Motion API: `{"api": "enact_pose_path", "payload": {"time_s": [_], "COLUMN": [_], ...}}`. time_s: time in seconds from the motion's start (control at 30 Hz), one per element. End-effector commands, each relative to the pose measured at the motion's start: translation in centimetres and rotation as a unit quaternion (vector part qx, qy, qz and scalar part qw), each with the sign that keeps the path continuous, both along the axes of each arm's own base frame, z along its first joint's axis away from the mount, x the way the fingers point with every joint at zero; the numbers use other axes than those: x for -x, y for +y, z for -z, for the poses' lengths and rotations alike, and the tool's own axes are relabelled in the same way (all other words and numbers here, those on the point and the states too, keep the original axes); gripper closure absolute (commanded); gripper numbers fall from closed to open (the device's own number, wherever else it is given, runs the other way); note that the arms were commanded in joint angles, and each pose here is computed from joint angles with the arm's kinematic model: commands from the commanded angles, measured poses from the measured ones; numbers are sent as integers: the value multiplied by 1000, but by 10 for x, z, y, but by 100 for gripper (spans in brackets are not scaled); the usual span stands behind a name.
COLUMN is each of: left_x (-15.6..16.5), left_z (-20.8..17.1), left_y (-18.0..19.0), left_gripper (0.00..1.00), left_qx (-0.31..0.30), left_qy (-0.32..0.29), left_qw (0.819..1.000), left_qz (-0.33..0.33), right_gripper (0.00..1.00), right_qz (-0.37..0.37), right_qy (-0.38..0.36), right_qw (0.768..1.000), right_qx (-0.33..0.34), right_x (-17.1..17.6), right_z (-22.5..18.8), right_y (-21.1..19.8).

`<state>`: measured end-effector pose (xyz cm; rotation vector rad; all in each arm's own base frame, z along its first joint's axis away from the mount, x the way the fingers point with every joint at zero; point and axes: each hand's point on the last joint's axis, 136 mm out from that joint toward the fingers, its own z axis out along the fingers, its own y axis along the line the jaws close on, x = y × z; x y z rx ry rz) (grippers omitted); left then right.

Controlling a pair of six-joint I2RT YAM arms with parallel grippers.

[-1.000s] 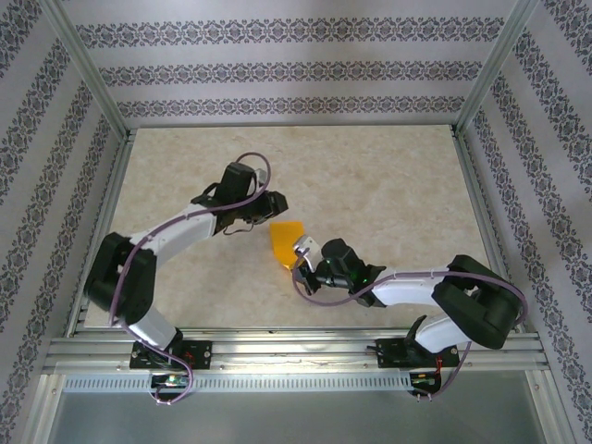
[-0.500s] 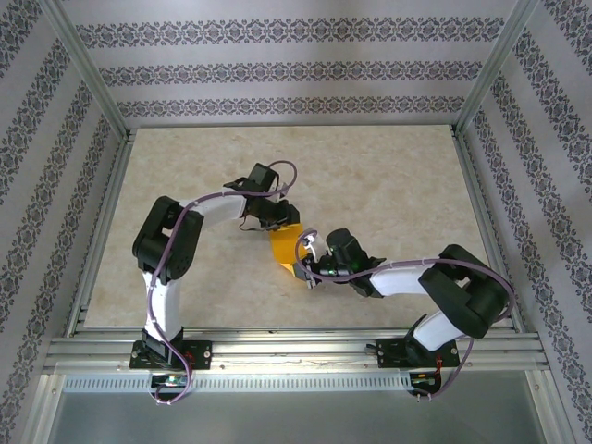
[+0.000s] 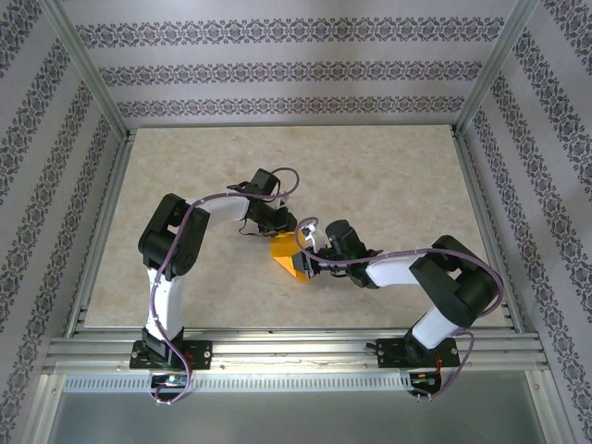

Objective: Fold a paper plane with a square sheet of paper (pick it up from the middle)
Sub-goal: Third fold the triangle at the center of the table.

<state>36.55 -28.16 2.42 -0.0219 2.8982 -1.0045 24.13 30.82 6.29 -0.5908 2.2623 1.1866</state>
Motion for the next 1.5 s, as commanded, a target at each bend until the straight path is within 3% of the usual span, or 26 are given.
{"api": "enact_pose_path", "payload": {"time_s": [0.0, 0.6, 1.47], "left_x": [16, 21, 22], "left_z": [23, 23, 19], "left_y": [8, 9, 8], "left_gripper": [74, 75, 76], "left_qx": [-39, -32, -27], "left_qy": [26, 29, 27], "left_qw": [999, 999, 999], "left_qz": [15, 6, 1], "right_gripper": [100, 100, 100], "right_qz": [17, 70, 81], "right_qy": [20, -5, 2], "right_qw": [1000, 996, 994], "right_qx": [-6, 58, 79], "right_x": [-9, -33, -36], "right_z": [1, 21, 35], "right_y": [-1, -19, -24]}}
